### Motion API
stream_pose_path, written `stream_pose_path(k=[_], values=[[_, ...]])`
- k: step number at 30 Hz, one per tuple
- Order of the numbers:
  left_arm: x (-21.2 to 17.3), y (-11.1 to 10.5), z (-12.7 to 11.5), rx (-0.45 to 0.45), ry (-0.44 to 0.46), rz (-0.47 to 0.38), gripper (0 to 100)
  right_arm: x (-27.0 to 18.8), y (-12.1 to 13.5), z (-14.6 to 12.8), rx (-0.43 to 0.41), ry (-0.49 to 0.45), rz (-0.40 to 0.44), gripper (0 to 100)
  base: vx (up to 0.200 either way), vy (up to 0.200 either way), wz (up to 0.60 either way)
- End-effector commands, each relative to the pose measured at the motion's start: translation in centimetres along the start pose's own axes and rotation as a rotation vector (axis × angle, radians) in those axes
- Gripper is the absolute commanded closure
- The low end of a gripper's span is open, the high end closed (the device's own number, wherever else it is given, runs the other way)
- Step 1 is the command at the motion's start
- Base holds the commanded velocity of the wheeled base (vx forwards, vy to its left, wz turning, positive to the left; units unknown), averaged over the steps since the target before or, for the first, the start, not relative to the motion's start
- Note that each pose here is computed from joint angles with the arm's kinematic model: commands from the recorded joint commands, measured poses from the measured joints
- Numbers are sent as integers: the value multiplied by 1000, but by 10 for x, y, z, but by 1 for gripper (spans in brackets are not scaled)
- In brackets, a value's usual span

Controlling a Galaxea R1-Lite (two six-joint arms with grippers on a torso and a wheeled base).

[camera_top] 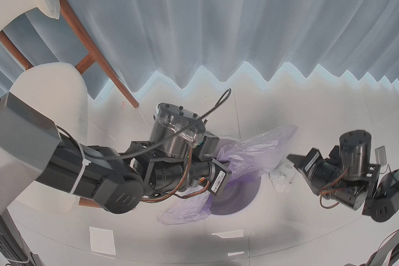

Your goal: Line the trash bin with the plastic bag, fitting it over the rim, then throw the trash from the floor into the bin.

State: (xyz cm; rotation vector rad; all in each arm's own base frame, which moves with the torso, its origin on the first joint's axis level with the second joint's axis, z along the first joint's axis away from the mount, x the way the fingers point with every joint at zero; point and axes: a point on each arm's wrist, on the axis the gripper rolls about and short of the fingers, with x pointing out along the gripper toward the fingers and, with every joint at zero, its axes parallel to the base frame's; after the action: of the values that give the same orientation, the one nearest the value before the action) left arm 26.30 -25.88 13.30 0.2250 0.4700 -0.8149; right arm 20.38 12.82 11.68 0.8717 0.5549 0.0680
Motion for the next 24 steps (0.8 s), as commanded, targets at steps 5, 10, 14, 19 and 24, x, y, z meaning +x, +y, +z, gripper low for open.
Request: stream_pose_path(k=[5, 10, 14, 19, 24], values=[[-8, -24, -9, 114, 23, -47, 100, -31, 65, 66, 250, -70, 56, 0, 0, 0, 0], [-10, -25, -11, 110, 32, -49, 100, -29, 65, 62, 239, -12, 12, 0, 0, 0, 0], [-9, -24, -11, 103, 32, -27, 100, -33, 63, 47, 204, 56, -28, 0, 0, 0, 0], [-9, -23, -11, 102, 31, -19, 100, -35, 57, 29, 166, 127, -73, 0, 0, 0, 0], [-9, -21, -10, 99, 27, -13, 100, -31, 53, 14, 141, 184, -96, 0, 0, 0, 0]])
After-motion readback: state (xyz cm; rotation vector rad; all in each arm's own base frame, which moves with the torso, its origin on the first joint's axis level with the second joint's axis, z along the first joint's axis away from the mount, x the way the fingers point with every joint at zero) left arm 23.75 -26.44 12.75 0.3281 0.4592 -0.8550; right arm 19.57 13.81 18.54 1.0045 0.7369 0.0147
